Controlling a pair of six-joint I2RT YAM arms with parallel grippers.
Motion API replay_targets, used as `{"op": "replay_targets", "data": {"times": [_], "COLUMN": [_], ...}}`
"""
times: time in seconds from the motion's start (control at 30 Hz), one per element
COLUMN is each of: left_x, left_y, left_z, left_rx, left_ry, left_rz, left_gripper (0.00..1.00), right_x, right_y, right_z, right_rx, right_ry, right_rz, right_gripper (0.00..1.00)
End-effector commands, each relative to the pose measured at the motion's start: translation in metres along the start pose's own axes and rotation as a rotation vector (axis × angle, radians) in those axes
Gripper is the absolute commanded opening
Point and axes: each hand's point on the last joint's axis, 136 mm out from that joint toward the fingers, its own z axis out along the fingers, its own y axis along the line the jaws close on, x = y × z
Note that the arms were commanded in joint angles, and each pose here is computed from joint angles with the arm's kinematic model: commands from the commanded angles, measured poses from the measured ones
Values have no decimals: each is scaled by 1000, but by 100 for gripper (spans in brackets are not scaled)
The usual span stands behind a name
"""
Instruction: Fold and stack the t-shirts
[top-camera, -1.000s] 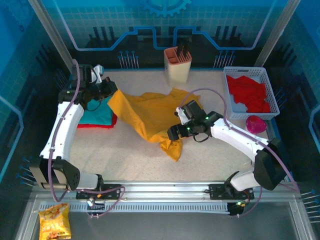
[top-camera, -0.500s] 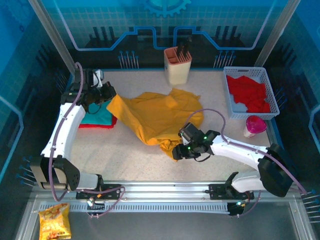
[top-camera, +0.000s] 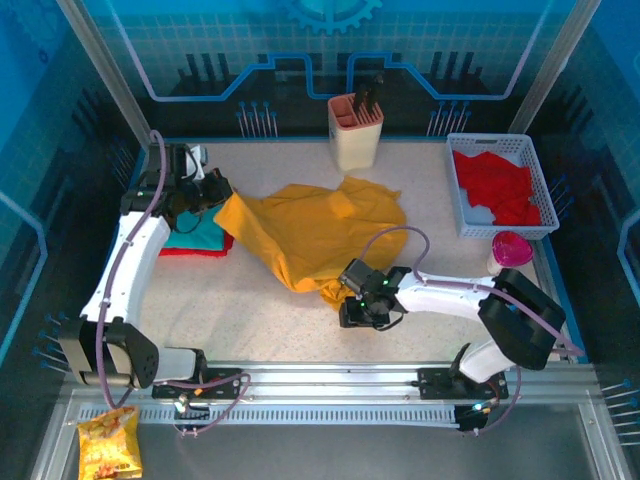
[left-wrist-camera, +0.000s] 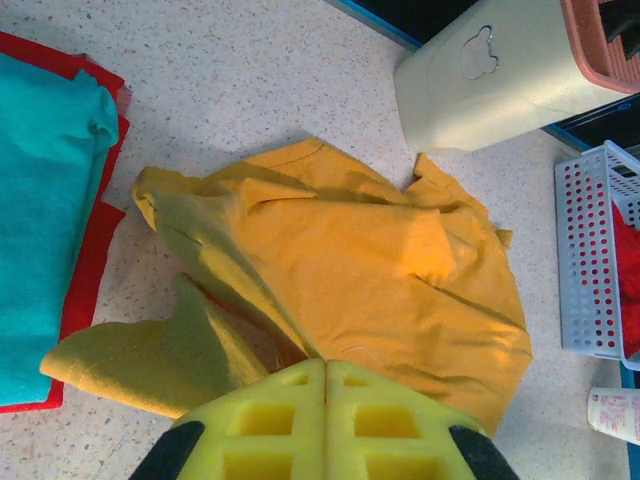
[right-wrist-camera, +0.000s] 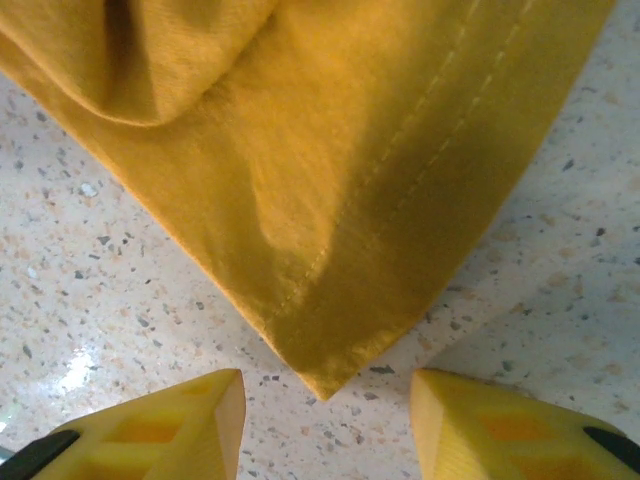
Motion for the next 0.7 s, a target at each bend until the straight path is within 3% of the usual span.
{"op": "replay_targets", "data": {"times": [0.0, 0.27, 0.43, 0.67], "left_x": [1, 2, 4, 5], "left_y": [-3, -2, -2, -4], "left_z": [-7, -12, -12, -12], "left_rx": [31, 18, 23, 33], "left_ry": [-9, -18, -10, -1], "left_rz": [0, 16, 12, 9], "left_gripper": [0, 0, 0, 0], "right_x": [-14, -24, -34, -44], "right_y": [7, 7, 13, 1], "right_z": [5, 5, -10, -39], "right_rx": [20, 74, 63, 63], "right_ry": [-54, -73, -124, -185], "right_rz": [11, -25, -65, -38], "right_gripper": [43, 23, 1, 0]}}
